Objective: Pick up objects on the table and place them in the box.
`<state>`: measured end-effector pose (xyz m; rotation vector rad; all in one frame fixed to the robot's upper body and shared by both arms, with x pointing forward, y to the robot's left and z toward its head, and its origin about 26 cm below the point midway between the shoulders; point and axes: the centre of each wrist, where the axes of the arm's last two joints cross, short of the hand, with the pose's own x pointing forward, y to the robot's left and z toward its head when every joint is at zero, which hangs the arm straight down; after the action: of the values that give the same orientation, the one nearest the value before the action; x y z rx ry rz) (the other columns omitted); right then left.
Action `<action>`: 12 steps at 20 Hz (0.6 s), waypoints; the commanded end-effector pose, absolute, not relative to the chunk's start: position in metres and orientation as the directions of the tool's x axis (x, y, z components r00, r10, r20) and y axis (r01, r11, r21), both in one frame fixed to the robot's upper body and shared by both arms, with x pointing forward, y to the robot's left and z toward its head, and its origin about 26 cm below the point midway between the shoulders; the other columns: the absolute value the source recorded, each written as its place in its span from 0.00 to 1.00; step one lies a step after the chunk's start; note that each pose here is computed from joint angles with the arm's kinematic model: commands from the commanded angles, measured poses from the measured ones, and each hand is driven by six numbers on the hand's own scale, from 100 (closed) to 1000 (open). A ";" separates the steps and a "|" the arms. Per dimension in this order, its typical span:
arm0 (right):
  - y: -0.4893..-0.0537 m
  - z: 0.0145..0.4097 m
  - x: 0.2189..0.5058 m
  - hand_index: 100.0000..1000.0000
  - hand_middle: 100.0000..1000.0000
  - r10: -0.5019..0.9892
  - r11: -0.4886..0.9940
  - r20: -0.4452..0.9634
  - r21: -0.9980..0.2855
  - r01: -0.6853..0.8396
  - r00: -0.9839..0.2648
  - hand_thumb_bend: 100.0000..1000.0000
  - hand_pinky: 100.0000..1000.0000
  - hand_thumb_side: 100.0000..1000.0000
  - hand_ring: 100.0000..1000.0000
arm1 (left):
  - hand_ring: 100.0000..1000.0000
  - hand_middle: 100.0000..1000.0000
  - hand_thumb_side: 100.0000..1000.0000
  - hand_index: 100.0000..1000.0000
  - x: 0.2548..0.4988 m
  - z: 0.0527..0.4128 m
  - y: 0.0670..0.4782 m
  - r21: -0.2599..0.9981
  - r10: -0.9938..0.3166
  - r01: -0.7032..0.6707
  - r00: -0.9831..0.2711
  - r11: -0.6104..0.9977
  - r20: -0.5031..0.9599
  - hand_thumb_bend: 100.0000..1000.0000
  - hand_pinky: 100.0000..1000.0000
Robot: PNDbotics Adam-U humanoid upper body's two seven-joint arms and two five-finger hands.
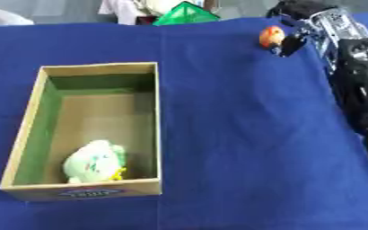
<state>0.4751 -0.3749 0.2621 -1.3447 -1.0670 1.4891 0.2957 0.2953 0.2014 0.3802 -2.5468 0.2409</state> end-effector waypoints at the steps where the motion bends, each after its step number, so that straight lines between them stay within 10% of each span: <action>1: -0.382 0.281 0.472 0.92 0.86 0.958 -0.285 -0.284 -0.959 -0.004 -0.030 0.13 0.81 0.17 0.90 | 0.83 0.69 0.78 0.73 0.294 0.210 0.297 -0.088 -0.227 -0.316 -0.822 0.945 0.522 0.16 0.72; 12: -0.384 0.269 0.478 0.91 0.85 0.962 -0.270 -0.271 -0.962 -0.043 0.038 0.12 0.80 0.17 0.90 | 0.83 0.69 0.79 0.73 0.294 0.210 0.296 -0.092 -0.219 -0.310 -0.825 0.946 0.521 0.15 0.72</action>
<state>0.4796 -0.3787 0.2519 -1.3521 -1.0059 1.4214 0.2958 0.2950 0.2016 0.3771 -2.5456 0.2404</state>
